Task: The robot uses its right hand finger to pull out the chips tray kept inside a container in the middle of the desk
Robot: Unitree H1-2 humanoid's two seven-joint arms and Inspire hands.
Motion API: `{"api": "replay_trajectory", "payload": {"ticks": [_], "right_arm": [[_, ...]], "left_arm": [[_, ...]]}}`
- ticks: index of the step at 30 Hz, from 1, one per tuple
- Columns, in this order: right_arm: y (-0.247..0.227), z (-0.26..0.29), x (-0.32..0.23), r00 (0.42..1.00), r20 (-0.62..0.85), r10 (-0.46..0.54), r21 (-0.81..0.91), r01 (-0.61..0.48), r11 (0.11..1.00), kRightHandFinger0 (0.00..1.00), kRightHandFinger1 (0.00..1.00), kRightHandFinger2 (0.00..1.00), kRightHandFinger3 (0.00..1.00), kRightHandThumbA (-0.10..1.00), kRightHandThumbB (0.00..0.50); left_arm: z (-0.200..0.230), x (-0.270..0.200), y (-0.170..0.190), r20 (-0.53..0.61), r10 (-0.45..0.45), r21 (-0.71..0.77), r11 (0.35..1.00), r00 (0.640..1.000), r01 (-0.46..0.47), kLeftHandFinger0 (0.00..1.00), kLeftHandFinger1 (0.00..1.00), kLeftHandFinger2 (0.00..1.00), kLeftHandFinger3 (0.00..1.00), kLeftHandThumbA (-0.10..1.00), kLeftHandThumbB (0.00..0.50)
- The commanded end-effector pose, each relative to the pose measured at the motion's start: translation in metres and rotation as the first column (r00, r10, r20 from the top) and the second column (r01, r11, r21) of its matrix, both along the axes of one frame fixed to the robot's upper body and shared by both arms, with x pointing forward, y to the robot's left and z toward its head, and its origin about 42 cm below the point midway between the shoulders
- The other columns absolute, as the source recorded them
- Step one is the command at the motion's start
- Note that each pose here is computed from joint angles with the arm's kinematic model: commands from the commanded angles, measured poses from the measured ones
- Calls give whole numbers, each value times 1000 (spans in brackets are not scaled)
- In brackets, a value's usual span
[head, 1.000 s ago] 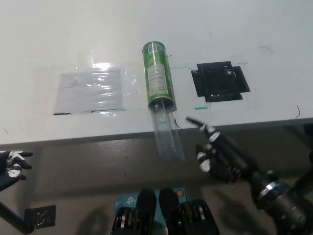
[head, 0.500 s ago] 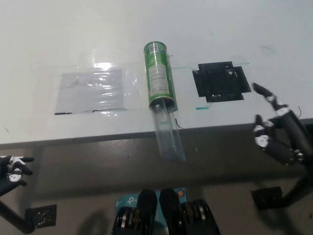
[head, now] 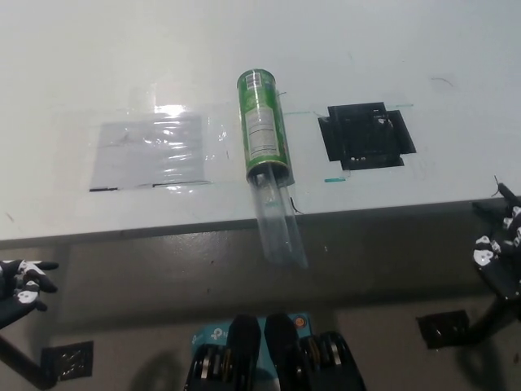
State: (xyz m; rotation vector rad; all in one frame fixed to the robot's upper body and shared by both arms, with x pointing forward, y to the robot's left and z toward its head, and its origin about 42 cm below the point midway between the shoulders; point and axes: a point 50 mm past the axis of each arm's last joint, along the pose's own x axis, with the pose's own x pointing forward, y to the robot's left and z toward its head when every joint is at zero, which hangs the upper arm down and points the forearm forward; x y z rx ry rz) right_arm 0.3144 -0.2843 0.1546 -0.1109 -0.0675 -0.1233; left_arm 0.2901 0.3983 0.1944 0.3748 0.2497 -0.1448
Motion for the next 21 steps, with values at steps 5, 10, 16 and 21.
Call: {"api": "replay_trajectory", "payload": {"ticks": [5, 10, 16, 21], "right_arm": [[1, -20, 12, 993, -89, -81, 208, 98, 973, 0, 30, 669, 950, -100, 164], [3, -18, 16, 994, -85, -61, 184, 76, 980, 0, 19, 617, 958, -100, 176], [3, -17, 16, 996, -75, -56, 139, 66, 988, 0, 15, 597, 935, -100, 176], [-2, -16, 13, 993, -92, -77, 139, 89, 986, 0, 16, 579, 969, -100, 163]], "left_arm": [[6, -5, 3, 26, 25, 3, 1000, 999, -25, 532, 629, 779, 967, 98, 0], [3, -6, 0, 25, 32, -19, 999, 999, -31, 527, 612, 756, 934, 96, 0], [2, -7, 0, 19, 23, -13, 1000, 1000, -22, 533, 618, 757, 950, 106, 0], [0, -7, -4, 21, 25, -22, 999, 999, -24, 527, 618, 752, 929, 99, 0]]}}
